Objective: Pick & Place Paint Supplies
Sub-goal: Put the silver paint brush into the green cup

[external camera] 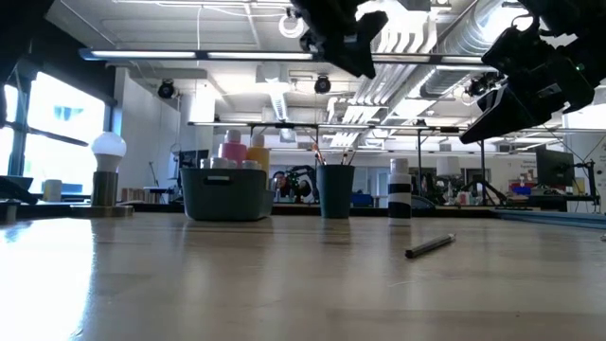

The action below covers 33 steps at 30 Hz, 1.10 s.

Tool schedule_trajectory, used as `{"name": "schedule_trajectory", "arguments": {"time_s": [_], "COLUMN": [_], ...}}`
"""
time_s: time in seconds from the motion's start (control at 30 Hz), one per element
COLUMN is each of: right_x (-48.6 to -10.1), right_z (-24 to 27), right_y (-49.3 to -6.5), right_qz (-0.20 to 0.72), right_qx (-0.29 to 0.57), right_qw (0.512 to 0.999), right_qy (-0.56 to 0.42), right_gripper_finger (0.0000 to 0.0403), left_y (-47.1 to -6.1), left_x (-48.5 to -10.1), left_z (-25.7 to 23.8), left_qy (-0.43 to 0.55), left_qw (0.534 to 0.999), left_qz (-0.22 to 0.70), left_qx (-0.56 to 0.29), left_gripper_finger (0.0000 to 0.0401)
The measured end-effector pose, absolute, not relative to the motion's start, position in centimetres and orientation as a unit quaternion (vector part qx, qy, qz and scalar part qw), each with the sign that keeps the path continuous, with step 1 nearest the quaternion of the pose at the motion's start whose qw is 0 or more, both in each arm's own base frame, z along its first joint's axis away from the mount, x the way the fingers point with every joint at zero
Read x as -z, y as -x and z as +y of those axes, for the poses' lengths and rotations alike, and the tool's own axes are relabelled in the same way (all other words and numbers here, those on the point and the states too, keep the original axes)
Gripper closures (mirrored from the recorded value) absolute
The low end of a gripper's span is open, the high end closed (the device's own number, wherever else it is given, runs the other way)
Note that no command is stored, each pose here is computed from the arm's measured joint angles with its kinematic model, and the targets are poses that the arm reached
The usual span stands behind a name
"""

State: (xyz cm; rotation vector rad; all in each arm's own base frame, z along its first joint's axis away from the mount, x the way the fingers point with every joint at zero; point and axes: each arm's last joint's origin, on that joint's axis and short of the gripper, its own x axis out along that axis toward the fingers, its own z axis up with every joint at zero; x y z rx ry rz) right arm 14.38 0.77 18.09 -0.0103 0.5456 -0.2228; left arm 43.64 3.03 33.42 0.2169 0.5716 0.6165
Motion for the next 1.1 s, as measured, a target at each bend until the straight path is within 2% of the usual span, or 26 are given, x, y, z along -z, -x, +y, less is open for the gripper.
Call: {"name": "schedule_trajectory", "arguments": {"time_s": [0.1,0.2,0.3,0.47,0.6,0.77,0.9,1.1], "right_x": [-18.1,-18.1,-18.1,-18.1,-18.2,-18.2,-18.2,-18.2], "right_z": [0.8,0.8,0.8,0.8,0.8,0.8,0.8,0.8], "right_y": [-14.4,-14.4,-14.4,-14.4,-14.4,-14.4,-14.5,-14.5], "right_qz": [0.269,0.268,0.268,0.265,0.263,0.262,0.259,0.259], "right_qx": [0.11,0.112,0.112,0.113,0.113,0.114,0.113,0.113], "right_qw": [0.957,0.957,0.957,0.958,0.958,0.958,0.959,0.959], "right_qy": [0.003,-0.004,-0.005,-0.008,-0.008,-0.006,-0.004,-0.003], "right_gripper_finger": [0.0401,0.0401,0.0401,0.0401,0.0401,0.0401,0.0401,0.0401], "left_y": [-43.9,-43.5,-42.6,-41.5,-41.3,-41.5,-41.5,-41.5], "left_x": [-32.3,-30.0,-28.6,-25.9,-26.2,-25.7,-25.5,-25.5], "left_z": [0.4,-1.3,-1.5,-1.2,-1.4,-1.7,-1.9,-2.0], "left_qy": [-0.11,-0.127,-0.115,-0.114,-0.088,-0.047,-0.046,-0.093], "left_qw": [0.916,0.91,0.911,0.909,0.92,0.94,0.946,0.944], "left_qz": [0.26,0.25,0.217,0.232,0.22,0.232,0.251,0.261], "left_qx": [-0.285,-0.306,-0.333,-0.328,-0.311,-0.247,-0.197,-0.178], "left_gripper_finger": [0.0226,0.0226,0.0226,0.0226,0.0226,0.0226,0.0226,0.0226]}}
